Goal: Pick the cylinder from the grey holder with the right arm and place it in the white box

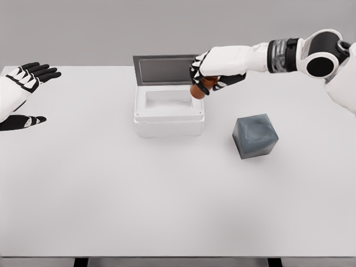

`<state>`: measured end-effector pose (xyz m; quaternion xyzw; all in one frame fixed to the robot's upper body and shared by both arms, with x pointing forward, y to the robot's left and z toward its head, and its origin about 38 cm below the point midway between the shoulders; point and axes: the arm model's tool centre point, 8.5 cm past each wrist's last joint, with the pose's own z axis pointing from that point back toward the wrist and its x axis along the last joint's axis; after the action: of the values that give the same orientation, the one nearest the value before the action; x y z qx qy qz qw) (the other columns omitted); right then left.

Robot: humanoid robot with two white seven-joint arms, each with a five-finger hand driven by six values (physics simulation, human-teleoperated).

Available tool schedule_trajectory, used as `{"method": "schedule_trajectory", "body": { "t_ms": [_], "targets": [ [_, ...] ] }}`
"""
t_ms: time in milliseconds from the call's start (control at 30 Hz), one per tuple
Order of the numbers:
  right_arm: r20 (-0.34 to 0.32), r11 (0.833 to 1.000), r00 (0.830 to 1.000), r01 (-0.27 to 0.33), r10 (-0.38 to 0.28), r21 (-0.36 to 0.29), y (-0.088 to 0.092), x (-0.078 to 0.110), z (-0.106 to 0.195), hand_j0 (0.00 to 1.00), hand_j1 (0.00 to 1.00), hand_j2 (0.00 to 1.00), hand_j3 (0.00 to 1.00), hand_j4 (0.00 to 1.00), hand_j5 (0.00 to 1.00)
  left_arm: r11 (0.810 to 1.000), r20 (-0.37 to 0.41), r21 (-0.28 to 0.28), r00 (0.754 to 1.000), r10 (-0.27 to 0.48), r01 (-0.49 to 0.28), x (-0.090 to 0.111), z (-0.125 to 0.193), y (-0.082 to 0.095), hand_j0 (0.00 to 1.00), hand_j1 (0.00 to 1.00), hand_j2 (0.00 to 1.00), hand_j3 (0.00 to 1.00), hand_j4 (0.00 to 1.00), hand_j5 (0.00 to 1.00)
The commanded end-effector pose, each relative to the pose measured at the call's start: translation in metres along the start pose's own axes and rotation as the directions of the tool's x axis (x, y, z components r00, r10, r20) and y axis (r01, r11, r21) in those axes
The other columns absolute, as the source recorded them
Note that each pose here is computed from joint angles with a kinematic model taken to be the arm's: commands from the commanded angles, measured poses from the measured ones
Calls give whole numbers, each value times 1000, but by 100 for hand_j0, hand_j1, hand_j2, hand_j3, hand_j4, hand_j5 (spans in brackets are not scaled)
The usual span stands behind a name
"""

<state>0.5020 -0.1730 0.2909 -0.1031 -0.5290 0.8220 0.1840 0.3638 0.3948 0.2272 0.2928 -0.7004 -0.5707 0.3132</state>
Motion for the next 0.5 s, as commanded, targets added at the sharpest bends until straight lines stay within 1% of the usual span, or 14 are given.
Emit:
{"method": "schedule_trajectory", "body": {
  "t_ms": [0, 167, 267, 467],
  "targets": [
    [8, 1000, 1000, 6, -6, 13, 4, 2, -5, 24, 24, 24, 24, 24, 24, 1000, 0, 4, 1000, 4, -4, 0, 0, 1, 100, 100, 100, 100, 100, 100],
    [6, 1000, 1000, 5, -5, 17, 3, 1, -6, 24, 24, 24, 24, 24, 24, 1000, 0, 4, 1000, 4, -4, 0, 0, 1, 100, 100, 100, 100, 100, 100],
    [8, 1000, 1000, 0, 0, 12, -3, 1, -11, 24, 24, 24, 24, 24, 24, 1000, 0, 4, 1000, 4, -4, 0, 0, 1, 100, 100, 100, 100, 100, 100],
    [9, 1000, 1000, 0, 0, 10, -6, 1, -13, 25, 25, 25, 25, 25, 25, 1000, 0, 4, 1000, 4, -4, 0, 0, 1, 100, 100, 100, 100, 100, 100]
  ]
}}
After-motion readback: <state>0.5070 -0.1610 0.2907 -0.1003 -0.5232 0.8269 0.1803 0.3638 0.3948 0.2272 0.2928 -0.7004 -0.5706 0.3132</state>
